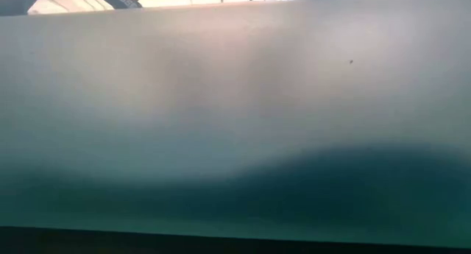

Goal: Fold microfiber towels
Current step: Fold the green microfiber cloth into the bin

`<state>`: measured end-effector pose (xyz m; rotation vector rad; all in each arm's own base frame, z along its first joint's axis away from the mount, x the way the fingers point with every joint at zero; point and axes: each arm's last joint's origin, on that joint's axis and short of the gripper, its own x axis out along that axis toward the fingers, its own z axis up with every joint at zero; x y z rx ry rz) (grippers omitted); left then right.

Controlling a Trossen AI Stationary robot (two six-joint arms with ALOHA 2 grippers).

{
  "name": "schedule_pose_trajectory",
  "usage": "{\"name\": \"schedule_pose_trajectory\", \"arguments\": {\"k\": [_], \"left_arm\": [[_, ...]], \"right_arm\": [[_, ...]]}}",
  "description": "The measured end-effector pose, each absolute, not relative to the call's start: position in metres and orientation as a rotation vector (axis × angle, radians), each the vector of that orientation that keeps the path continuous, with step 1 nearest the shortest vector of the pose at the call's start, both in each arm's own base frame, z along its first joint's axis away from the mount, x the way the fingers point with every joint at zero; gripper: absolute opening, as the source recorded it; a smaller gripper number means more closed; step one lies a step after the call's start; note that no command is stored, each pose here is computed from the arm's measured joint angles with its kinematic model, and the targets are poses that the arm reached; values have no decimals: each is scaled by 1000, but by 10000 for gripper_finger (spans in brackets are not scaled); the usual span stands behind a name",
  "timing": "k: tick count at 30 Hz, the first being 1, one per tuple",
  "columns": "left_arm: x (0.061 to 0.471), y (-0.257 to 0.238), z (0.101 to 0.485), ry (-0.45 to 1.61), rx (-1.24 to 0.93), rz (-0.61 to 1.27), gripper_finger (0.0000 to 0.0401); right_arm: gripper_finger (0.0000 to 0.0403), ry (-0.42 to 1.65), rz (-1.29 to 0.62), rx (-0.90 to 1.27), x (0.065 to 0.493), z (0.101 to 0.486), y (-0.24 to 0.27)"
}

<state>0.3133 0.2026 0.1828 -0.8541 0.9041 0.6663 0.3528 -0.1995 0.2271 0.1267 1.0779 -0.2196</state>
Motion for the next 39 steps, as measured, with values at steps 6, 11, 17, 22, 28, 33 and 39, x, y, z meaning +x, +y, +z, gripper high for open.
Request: {"name": "schedule_pose_trajectory", "arguments": {"k": [6, 11, 17, 22, 28, 33, 39], "left_arm": [[310, 205, 182, 915, -880, 655, 150], [308, 207, 182, 910, -905, 643, 150], [303, 215, 182, 891, -951, 653, 150], [301, 219, 183, 892, -926, 640, 150], [302, 220, 184, 883, -894, 607, 150], [301, 221, 183, 886, -890, 618, 150], [292, 229, 182, 907, -871, 645, 150]], "right_arm": [[139, 1128, -281, 192, 337, 211, -230], [139, 1156, -305, 213, 328, 200, -247], [139, 1182, -323, 247, 323, 187, -258], [139, 1224, -305, 271, 325, 172, -259], [139, 1262, -299, 284, 325, 165, -258], [139, 1252, -307, 282, 323, 169, -259], [139, 1274, -323, 278, 320, 170, -259]]}}
